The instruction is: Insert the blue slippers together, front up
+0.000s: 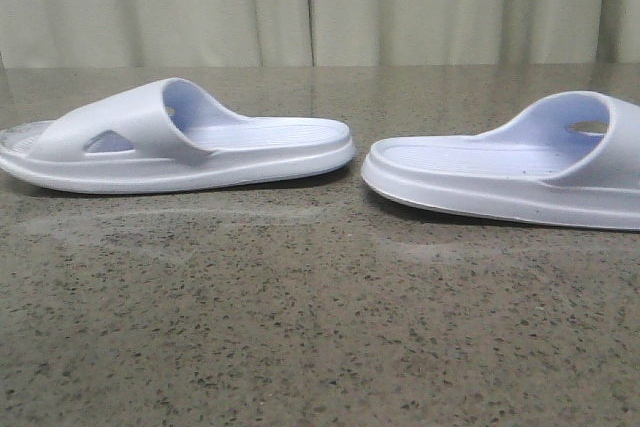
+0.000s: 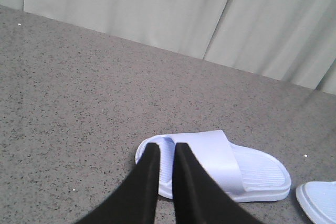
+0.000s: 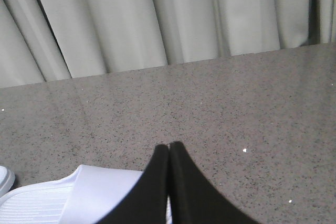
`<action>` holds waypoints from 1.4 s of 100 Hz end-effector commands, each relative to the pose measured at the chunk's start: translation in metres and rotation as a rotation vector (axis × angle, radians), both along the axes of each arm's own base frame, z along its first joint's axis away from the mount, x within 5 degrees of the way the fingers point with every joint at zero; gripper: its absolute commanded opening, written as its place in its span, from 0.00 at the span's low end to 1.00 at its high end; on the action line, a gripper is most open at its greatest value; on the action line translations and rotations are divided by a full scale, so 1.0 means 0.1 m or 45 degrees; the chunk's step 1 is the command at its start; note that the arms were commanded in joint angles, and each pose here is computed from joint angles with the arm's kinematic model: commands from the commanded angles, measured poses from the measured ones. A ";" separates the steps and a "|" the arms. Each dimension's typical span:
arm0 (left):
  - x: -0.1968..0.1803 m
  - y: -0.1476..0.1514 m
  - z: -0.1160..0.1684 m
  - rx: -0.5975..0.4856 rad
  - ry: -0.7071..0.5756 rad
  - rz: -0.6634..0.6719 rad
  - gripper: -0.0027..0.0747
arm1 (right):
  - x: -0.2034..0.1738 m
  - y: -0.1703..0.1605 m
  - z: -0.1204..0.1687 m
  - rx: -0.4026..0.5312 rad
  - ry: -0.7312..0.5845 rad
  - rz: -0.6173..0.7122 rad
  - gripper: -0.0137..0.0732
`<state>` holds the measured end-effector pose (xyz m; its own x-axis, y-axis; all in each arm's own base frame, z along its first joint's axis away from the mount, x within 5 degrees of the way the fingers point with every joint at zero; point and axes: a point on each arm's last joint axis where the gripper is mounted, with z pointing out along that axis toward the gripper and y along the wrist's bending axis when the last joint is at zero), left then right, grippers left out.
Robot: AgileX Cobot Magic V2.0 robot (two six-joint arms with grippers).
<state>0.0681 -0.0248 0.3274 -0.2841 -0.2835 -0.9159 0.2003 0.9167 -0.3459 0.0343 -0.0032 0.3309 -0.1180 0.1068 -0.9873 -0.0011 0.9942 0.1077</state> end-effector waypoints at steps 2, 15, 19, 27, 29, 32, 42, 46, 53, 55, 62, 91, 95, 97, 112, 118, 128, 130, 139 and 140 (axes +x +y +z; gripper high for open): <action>0.03 0.01 0.14 -0.086 -0.077 0.027 0.10 | 0.01 0.00 0.16 -0.016 -0.102 0.002 0.10; 0.02 0.00 0.15 -0.119 -0.081 0.015 0.33 | 0.01 0.02 0.16 0.027 -0.099 0.022 0.35; 0.02 -0.01 0.15 -0.124 -0.081 0.014 0.44 | 0.01 0.02 0.16 0.028 -0.099 0.022 0.45; 0.02 -0.01 0.15 -0.128 -0.080 0.013 0.62 | 0.01 0.02 0.16 0.029 -0.099 0.023 0.59; 0.02 -0.01 0.15 -0.128 -0.080 0.013 0.65 | 0.01 0.02 0.16 0.029 -0.099 0.023 0.63; 0.02 -0.01 0.15 -0.128 -0.080 0.013 0.68 | 0.01 0.02 0.16 0.029 -0.099 0.023 0.65; 0.03 0.00 0.11 -0.123 -0.070 0.018 0.69 | 0.01 0.02 0.16 0.031 -0.099 0.023 0.67; 0.04 0.00 0.07 -0.122 -0.058 0.020 0.68 | 0.01 0.02 0.16 0.031 -0.101 0.023 0.67; 0.07 0.00 0.00 -0.150 -0.049 0.034 0.68 | 0.01 0.02 0.16 0.031 -0.104 0.024 0.67; 0.08 0.00 -0.02 -0.174 -0.046 0.040 0.68 | 0.01 0.02 0.16 0.031 -0.104 0.024 0.67; 0.14 0.00 -0.08 -0.281 -0.032 0.060 0.68 | 0.01 0.02 0.16 0.032 -0.104 0.024 0.67; 0.61 -0.02 -0.29 -0.525 0.228 0.149 0.68 | 0.01 0.02 0.16 0.035 -0.112 0.026 0.67; 0.69 -0.02 -0.34 -0.543 0.276 0.168 0.68 | 0.01 0.02 0.16 0.035 -0.112 0.026 0.67; 0.73 -0.02 -0.36 -0.551 0.299 0.179 0.68 | 0.01 0.03 0.16 0.038 -0.111 0.027 0.67; 0.97 -0.03 -0.52 -0.580 0.444 0.227 0.68 | 0.01 0.03 0.16 0.040 -0.111 0.028 0.67; 1.06 -0.03 -0.54 -0.586 0.486 0.236 0.68 | 0.01 0.03 0.16 0.040 -0.111 0.028 0.67; 1.19 -0.04 -0.57 -0.577 0.532 0.244 0.68 | 0.01 0.03 0.16 0.043 -0.111 0.030 0.67; 1.21 -0.04 -0.57 -0.578 0.539 0.246 0.68 | 0.01 0.03 0.16 0.043 -0.111 0.030 0.67; 1.30 -0.05 -0.58 -0.564 0.565 0.240 0.68 | 0.01 0.03 0.16 0.050 -0.111 0.033 0.67; 1.31 -0.05 -0.58 -0.563 0.565 0.238 0.68 | 0.01 0.03 0.16 0.050 -0.111 0.033 0.67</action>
